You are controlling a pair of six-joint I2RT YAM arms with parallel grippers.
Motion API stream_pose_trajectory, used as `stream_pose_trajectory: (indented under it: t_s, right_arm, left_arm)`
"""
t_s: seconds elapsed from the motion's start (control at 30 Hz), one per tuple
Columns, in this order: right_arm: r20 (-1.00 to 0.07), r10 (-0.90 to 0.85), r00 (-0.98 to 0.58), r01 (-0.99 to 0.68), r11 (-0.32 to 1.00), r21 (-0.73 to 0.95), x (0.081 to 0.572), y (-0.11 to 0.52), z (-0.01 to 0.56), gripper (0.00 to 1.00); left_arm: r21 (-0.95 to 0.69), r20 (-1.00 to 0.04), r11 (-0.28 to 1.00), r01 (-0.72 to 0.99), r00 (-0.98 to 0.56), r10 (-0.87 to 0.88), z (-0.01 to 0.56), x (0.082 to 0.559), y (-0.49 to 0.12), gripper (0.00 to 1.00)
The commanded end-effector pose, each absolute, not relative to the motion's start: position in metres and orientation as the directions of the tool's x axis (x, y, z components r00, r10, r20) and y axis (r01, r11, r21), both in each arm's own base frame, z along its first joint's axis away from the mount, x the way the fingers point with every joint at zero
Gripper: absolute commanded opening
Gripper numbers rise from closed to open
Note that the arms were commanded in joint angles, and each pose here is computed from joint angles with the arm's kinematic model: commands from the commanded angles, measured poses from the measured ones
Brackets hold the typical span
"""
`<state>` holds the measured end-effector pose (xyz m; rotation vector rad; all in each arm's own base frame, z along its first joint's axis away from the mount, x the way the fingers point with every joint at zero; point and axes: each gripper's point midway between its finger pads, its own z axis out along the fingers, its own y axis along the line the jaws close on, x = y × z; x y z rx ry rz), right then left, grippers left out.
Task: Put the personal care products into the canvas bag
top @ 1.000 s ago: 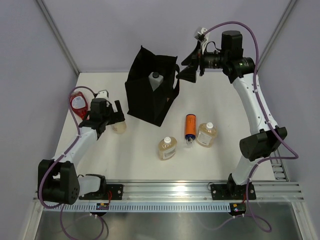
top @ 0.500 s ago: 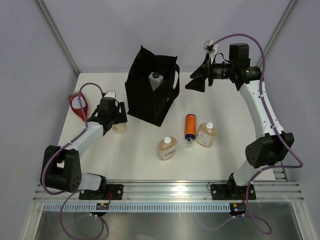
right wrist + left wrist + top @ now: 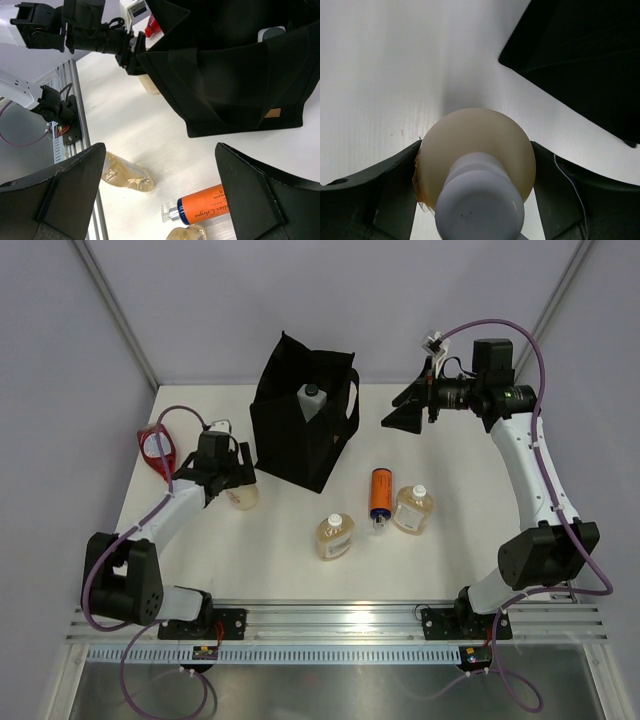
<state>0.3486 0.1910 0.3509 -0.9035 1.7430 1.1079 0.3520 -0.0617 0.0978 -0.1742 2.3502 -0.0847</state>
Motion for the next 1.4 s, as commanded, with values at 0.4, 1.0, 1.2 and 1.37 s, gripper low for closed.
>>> stream_pose_trajectory:
  t_s: [0.4, 1.0, 1.2, 1.37]
  right_arm:
    - [-0.919, -0.069, -0.388, -0.871, 0.352, 0.341, 0.337, 0.174, 0.357, 0.99]
    - [-0.897, -0.073, -0.436, -0.849, 0.365, 0.383, 0.338, 0.169, 0.337, 0.98]
    - [-0.887, -0.075, -0.456, -0.840, 0.367, 0.400, 0.336, 0.168, 0.332, 0.98]
    - [-0.879, -0.092, -0.468, -0.832, 0.380, 0.403, 0.333, 0.166, 0.327, 0.98]
  left_arm:
    - [-0.707, -0.650, 0.699, 0.109, -0.490, -0.581, 0.242, 0.344, -0.113, 0.00]
    - [-0.737, -0.584, 0.348, 0.579, -0.287, -0.759, 0.503, 0.325, -0.149, 0.00]
    - [-0.635, -0.716, 0.514, 0.576, -0.191, -0.671, 0.528, 0.397, -0.174, 0.00]
    - [-0.541, -0.834, 0.683, 0.490, -0.207, -0.512, 0.480, 0.474, -0.194, 0.00]
